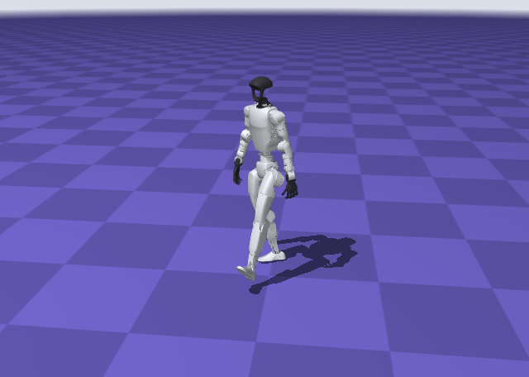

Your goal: In place motions

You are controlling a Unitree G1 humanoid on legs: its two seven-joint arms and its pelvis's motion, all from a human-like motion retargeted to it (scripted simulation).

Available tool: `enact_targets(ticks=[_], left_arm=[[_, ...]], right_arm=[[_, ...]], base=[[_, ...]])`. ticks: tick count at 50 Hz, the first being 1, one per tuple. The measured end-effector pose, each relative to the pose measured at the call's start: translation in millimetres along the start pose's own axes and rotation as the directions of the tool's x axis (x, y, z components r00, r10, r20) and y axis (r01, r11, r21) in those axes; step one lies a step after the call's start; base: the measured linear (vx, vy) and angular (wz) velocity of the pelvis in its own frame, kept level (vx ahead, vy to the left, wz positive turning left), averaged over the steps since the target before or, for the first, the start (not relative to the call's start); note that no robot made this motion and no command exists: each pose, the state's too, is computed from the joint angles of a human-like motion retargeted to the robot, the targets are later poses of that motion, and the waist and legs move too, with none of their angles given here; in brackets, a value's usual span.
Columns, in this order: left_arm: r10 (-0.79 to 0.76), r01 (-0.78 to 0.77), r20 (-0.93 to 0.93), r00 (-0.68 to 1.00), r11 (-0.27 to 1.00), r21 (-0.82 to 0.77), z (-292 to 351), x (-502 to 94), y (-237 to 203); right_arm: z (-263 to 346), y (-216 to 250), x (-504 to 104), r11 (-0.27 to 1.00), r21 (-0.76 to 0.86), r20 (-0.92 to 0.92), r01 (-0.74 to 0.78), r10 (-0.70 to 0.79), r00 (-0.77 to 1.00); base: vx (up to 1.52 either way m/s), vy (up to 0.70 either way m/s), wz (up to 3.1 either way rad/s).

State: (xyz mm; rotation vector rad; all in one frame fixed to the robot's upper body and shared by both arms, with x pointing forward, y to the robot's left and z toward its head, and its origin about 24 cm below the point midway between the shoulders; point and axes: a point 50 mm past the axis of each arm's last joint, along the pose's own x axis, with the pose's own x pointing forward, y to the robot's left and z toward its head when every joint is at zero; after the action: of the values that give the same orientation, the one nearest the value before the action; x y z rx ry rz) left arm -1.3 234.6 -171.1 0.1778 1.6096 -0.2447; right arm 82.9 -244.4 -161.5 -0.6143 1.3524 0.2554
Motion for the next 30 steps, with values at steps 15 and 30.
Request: enact_targets(ticks=[15, 30], left_arm=[[-0.154, 0.099, -0.128, 0.980, 0.928, -0.358, -45, 2, -39], [0.095, -0.080, 0.129, 0.987, 0.990, -0.119, 50, -16, 43]], right_arm=[[-74, 66, -13, 0.942, 0.302, -0.240, -0.148, 0.226, 0.944], [-50, 54, -6, 0.991, 0.071, -0.166, -0.111, 0.121, 0.979]], base=[[0.15, -0.02, -0.31], [-0.30, 0.06, 0.63]])
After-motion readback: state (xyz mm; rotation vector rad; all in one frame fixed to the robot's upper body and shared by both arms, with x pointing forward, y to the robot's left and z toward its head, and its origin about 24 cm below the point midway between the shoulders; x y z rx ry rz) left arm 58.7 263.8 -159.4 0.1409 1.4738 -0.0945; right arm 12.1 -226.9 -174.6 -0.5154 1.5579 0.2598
